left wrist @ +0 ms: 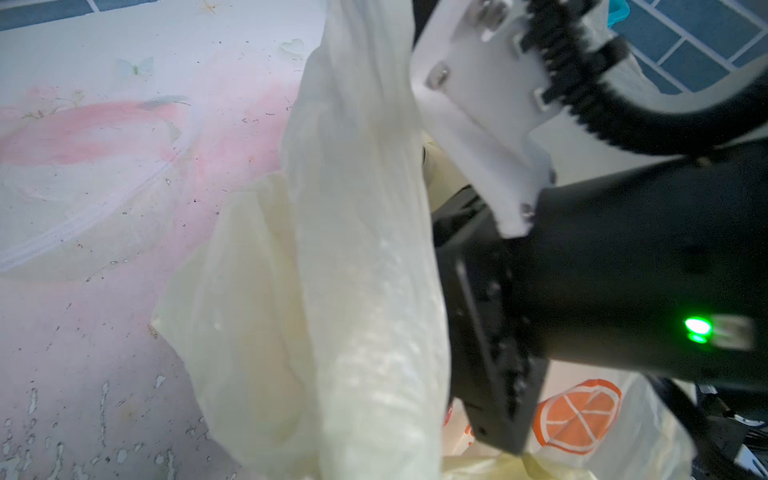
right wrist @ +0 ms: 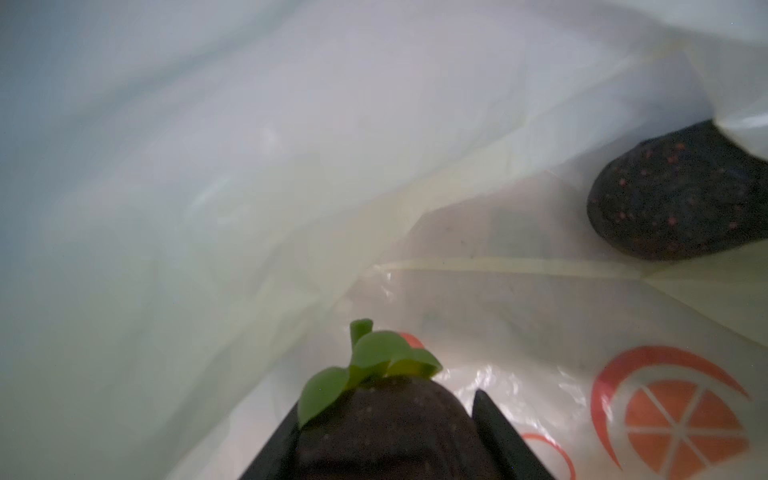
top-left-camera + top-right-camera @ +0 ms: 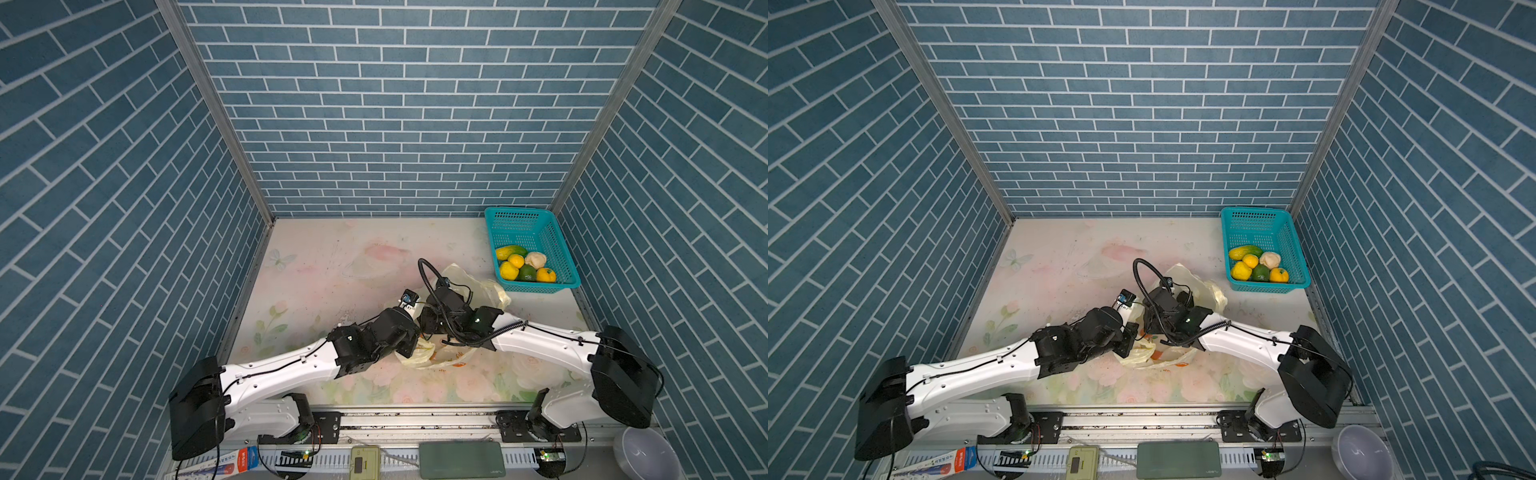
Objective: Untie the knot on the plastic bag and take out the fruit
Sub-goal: 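Lift the purple fruit out of the bag and carry it to the teal basket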
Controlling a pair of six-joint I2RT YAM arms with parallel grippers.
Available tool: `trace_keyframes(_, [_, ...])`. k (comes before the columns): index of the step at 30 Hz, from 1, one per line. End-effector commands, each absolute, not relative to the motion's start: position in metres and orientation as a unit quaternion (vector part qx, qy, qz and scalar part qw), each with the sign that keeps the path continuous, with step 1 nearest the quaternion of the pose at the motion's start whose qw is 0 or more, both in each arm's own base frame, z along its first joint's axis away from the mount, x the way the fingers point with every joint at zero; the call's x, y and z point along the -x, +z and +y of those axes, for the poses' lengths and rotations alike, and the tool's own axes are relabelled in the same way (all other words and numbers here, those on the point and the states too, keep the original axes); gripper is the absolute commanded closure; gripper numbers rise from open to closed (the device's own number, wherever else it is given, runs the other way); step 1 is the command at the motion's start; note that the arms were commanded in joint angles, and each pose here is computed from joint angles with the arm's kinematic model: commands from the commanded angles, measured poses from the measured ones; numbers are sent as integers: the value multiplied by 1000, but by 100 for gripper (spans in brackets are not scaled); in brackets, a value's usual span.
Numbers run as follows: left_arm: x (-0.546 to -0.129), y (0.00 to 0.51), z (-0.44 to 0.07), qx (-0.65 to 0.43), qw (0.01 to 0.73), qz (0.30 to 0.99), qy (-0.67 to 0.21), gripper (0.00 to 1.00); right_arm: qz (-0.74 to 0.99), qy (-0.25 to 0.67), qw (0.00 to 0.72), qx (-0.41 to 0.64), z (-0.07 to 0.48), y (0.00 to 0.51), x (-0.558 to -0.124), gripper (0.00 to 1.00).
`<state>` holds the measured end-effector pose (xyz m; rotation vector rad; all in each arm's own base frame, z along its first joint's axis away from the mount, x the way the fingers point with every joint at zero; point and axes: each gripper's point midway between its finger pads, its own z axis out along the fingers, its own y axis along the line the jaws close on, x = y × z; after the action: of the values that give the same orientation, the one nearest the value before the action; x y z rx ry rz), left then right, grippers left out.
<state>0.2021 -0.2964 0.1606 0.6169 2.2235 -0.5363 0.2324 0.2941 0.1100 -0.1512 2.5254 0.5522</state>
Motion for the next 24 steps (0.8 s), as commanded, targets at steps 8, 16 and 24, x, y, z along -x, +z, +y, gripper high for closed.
trace_keyframes(8, [-210,165,-288,-227,390,872,-191,100,931,221,287,55,270,209,-215,51])
trace_keyframes(16, [-208,162,-288,-228,385,874,-191,100,902,259,343,51,257,302,-240,50])
trace_keyframes(24, [-208,164,-287,-228,385,874,-191,100,876,251,412,-10,199,341,-311,49])
